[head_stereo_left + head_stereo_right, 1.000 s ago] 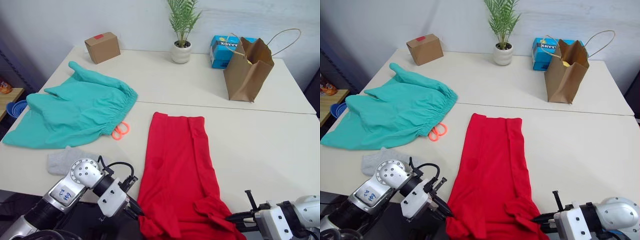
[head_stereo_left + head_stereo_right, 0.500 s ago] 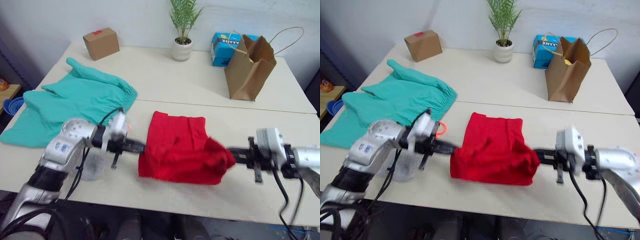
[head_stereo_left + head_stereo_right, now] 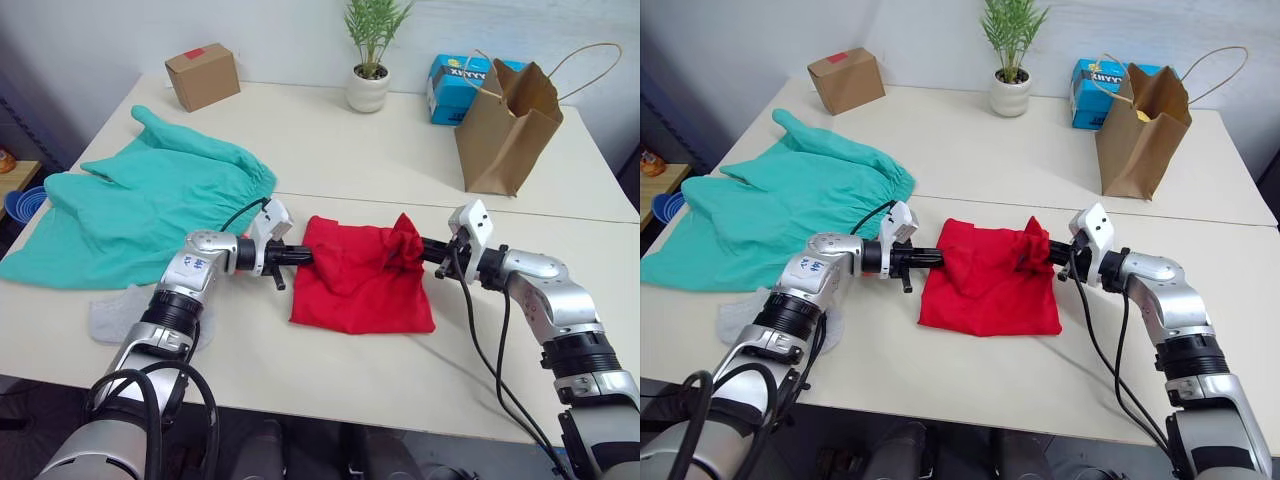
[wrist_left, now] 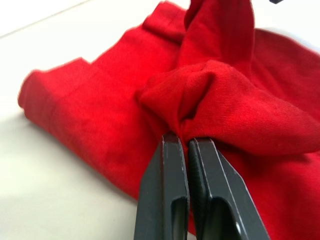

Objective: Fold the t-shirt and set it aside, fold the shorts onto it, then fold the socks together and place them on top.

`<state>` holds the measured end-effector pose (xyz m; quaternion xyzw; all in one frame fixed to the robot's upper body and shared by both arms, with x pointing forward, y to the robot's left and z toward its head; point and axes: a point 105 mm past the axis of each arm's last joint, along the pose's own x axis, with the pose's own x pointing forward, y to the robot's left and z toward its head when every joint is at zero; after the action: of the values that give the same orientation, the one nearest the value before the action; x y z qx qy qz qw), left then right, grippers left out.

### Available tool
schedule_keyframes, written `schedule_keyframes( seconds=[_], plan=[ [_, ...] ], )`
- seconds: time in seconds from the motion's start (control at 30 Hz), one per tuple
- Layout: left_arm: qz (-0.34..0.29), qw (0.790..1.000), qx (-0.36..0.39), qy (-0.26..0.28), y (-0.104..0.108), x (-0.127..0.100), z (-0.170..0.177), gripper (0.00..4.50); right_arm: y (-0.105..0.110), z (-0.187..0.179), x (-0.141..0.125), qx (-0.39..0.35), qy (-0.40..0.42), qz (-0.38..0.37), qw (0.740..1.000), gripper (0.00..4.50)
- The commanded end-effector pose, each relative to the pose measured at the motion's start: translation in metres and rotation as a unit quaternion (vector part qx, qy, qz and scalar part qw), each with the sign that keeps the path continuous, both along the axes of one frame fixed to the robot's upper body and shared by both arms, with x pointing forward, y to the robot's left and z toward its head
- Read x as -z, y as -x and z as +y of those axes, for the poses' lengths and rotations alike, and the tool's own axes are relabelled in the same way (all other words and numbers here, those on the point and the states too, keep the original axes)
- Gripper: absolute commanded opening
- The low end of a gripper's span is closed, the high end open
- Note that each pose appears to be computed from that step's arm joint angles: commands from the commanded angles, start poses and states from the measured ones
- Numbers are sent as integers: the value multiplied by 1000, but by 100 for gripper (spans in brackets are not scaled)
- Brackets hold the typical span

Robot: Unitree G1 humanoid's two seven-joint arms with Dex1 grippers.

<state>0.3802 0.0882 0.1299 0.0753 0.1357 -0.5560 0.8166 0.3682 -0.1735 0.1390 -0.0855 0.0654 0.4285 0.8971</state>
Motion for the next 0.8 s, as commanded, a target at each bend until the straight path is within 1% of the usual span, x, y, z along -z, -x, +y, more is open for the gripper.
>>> schedule_keyframes(
  seconds=[0.03,0.1,0.17,0.2,0.3,0.37,0.43,0.53,0.6,0.63,0.7,0.73,0.8],
  plan=[
    [-5,999,-11,30,-5,-18,-1,0,-5,-3,2,19,14,-2,1000,7],
    [10,998,-34,55,-10,-22,0,0,-6,-3,2,28,2,-1,1000,7],
    [16,996,-52,66,-14,-24,1,0,-8,-2,-1,32,-14,-3,999,7],
    [16,996,-61,64,-16,-24,3,0,-5,1,-2,19,-26,10,999,31],
    [20,994,-86,67,-21,-24,6,74,-6,5,-6,16,-30,2,999,112],
    [11,992,-99,74,-24,-28,8,135,-11,3,-10,32,-27,-13,999,182],
    [0,988,-121,92,-28,-34,11,195,-22,-5,-16,74,-21,-41,996,253],
    [-11,982,-149,112,-33,-39,15,290,-34,-19,-21,133,-22,-62,989,360],
    [-16,980,-163,116,-35,-40,17,353,-40,-26,-21,163,-22,-68,984,425],
    [-21,975,-183,123,-39,-42,20,387,-44,-31,-23,185,-27,-73,980,450],
    [-23,969,-209,132,-43,-43,23,447,-48,-36,-24,210,-36,-76,974,450],
    [-20,967,-215,134,-44,-43,23,447,-49,-37,-24,216,-39,-75,973,450],
    [-38,959,-248,134,-51,-45,29,447,-48,-38,-23,218,-48,-70,972,450]
  ],
)
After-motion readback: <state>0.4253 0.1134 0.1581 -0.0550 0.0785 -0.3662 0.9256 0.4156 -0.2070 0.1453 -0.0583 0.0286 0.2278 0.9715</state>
